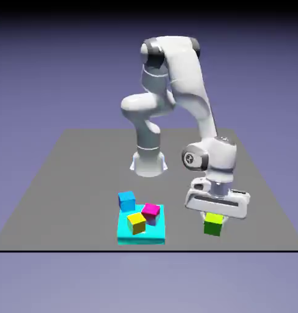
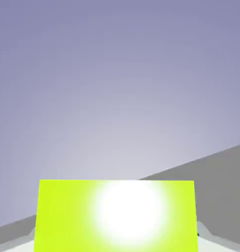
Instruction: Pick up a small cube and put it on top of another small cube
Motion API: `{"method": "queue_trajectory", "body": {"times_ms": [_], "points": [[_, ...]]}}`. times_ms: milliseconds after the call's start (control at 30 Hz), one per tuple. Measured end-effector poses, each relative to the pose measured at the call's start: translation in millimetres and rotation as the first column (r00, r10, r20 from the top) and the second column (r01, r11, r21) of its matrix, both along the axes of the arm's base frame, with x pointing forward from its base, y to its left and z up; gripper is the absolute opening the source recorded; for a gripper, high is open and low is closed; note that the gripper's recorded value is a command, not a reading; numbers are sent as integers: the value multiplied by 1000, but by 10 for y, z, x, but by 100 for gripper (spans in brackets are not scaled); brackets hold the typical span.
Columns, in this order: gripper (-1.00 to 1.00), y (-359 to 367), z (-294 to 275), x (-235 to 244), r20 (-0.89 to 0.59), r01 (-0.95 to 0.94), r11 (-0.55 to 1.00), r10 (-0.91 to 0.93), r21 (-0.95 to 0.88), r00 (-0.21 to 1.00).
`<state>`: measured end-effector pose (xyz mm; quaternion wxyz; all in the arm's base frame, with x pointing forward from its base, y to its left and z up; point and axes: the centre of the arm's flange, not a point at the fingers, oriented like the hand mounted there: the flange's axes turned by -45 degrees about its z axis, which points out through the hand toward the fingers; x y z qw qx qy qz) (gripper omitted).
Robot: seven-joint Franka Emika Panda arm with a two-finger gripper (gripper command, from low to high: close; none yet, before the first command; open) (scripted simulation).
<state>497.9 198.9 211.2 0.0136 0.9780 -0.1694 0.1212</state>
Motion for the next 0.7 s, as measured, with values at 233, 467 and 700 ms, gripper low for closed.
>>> {"method": "queue_trajectory", "body": {"times_ms": [233,467,700], "points": [[-100,-917,516,-212,-11,57,998,-57,40,998],[-100,-1734,851,-661,-2,103,994,-103,40,995],[-100,-2456,986,-1283,7,162,987,-162,-3,987]]}}
